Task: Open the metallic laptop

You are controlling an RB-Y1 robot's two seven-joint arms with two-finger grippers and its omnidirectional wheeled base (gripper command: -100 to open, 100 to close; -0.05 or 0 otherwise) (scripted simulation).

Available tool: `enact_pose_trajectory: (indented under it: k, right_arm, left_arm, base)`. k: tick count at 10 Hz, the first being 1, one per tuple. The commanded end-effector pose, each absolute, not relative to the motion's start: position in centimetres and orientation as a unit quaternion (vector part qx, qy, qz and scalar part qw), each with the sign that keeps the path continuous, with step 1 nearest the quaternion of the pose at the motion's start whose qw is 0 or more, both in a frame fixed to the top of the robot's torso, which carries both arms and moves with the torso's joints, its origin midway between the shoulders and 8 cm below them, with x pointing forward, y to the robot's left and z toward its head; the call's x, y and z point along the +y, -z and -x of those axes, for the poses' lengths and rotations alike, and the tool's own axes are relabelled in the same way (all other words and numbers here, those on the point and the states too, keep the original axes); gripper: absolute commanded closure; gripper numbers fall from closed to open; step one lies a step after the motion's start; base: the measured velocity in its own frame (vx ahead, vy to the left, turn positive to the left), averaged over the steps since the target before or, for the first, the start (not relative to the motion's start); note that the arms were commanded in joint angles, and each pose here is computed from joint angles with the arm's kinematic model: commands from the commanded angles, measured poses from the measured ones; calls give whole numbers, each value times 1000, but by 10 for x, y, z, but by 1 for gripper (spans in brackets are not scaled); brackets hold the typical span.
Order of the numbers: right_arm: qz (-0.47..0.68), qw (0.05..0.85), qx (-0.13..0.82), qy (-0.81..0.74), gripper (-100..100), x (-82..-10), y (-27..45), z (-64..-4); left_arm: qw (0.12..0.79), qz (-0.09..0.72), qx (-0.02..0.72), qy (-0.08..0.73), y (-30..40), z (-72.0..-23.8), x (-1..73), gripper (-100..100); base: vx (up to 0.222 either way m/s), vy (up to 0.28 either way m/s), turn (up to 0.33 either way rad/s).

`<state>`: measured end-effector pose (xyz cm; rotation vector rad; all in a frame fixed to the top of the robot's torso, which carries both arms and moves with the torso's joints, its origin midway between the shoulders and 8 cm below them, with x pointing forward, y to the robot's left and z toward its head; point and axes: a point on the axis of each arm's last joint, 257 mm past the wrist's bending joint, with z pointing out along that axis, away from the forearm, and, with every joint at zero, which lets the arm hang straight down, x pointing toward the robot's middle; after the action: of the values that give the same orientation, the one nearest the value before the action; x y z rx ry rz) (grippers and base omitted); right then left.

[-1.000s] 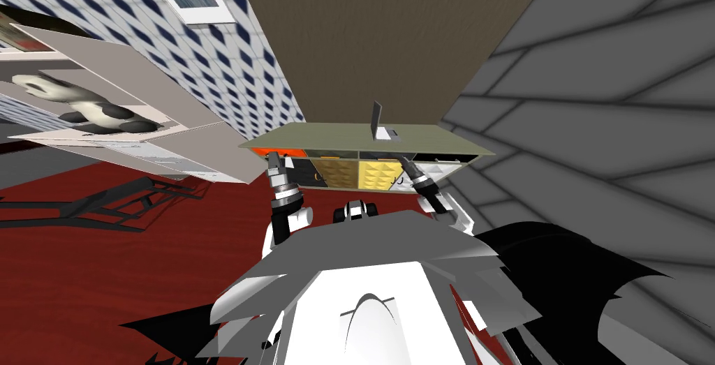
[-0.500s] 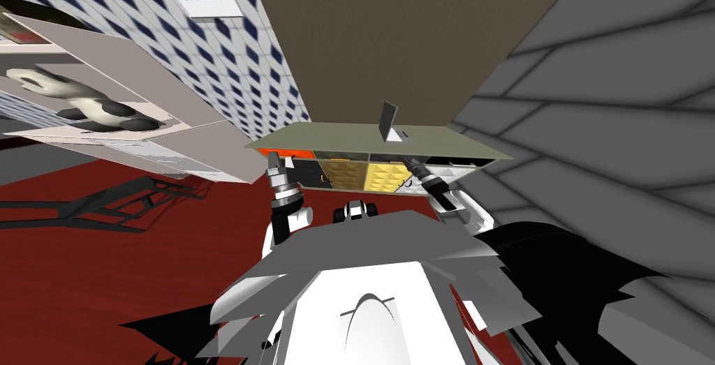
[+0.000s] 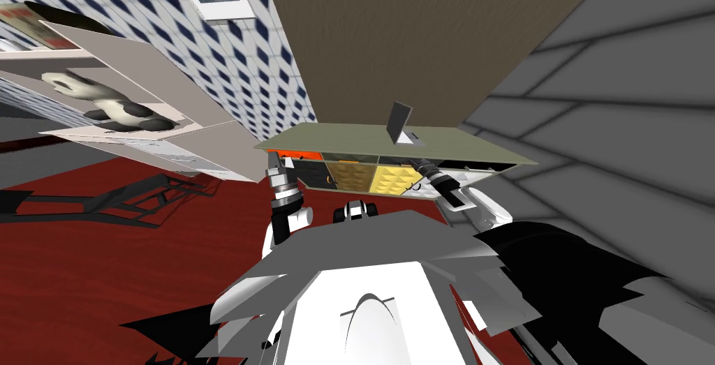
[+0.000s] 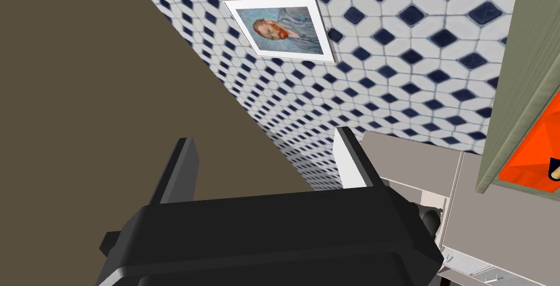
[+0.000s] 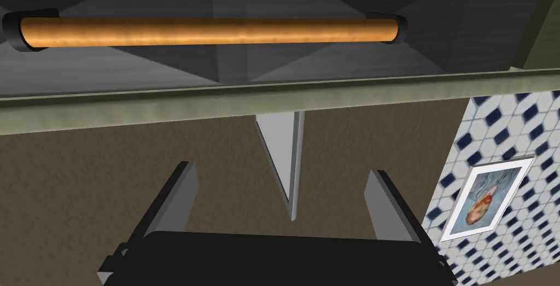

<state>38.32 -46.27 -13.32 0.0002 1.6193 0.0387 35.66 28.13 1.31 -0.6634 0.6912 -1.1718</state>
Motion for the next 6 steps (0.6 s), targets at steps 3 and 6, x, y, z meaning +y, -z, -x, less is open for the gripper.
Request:
enact_pose_trajectory:
  k: [3,6]
  right_arm:
    - [37,663,743,85,-100,-521,128,-384]
    - [65,636,749,171,-100,-573,116,-384]
  left_arm:
    - [727,301,314,532,-13,-357,281,0]
    - [727,301,314,532,-13,-357,281,0]
  base:
    - [63,101,65]
    - [94,131,111]
